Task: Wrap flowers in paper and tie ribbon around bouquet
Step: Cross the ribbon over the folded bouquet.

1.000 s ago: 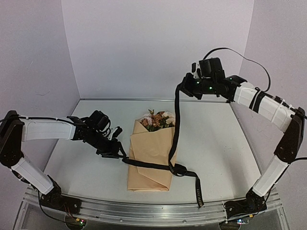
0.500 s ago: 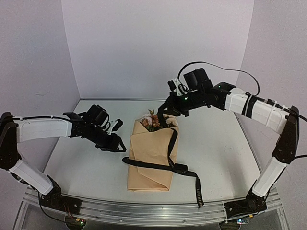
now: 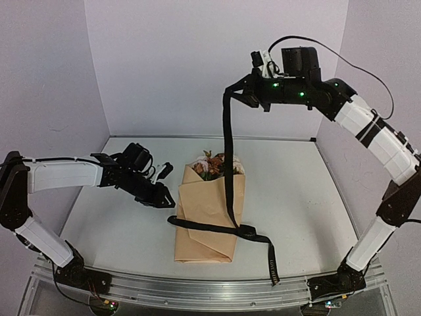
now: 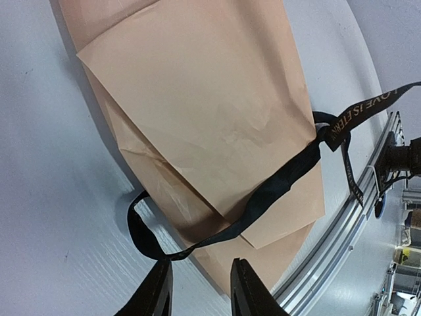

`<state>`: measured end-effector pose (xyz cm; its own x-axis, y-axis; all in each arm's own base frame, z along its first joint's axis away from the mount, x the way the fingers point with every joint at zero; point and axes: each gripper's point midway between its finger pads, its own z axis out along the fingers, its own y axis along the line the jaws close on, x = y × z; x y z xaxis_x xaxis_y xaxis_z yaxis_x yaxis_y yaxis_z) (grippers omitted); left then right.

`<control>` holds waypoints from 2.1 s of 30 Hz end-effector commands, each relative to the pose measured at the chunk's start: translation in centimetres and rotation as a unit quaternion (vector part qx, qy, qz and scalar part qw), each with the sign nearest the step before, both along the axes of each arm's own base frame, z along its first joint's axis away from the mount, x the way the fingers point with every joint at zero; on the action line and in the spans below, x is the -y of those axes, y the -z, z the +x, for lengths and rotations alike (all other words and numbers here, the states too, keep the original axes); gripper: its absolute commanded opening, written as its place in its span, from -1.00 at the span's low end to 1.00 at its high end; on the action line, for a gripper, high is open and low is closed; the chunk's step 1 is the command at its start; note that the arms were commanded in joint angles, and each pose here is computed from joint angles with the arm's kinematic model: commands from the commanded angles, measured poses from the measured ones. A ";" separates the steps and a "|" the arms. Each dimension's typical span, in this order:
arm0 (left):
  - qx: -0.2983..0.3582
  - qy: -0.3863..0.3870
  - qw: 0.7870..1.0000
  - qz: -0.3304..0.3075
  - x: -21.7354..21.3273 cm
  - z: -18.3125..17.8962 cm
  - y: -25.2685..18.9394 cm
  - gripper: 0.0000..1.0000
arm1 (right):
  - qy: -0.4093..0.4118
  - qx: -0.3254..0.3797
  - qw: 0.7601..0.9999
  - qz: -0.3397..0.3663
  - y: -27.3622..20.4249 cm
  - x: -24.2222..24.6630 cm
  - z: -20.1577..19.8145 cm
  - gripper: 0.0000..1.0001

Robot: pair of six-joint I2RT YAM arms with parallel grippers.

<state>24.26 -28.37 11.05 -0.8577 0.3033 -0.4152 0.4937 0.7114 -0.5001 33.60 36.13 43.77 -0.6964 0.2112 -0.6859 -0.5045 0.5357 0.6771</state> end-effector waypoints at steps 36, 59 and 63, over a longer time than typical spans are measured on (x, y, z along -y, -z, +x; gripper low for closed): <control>-0.026 -0.118 0.992 -0.038 -3.2 4.3 -2.3 -0.36 | -0.341 -0.074 0.933 0.090 -3.3 -12.0 -20.8 -1.00; -0.011 -0.041 0.997 -0.059 -0.4 1.7 -3.1 -0.27 | -0.208 -0.284 0.931 -0.093 21.3 -9.1 -15.6 -1.00; 0.006 -0.005 0.999 -0.045 1.2 0.7 -3.3 -0.29 | -0.196 -0.278 0.935 -0.101 21.9 -8.8 -15.3 -1.00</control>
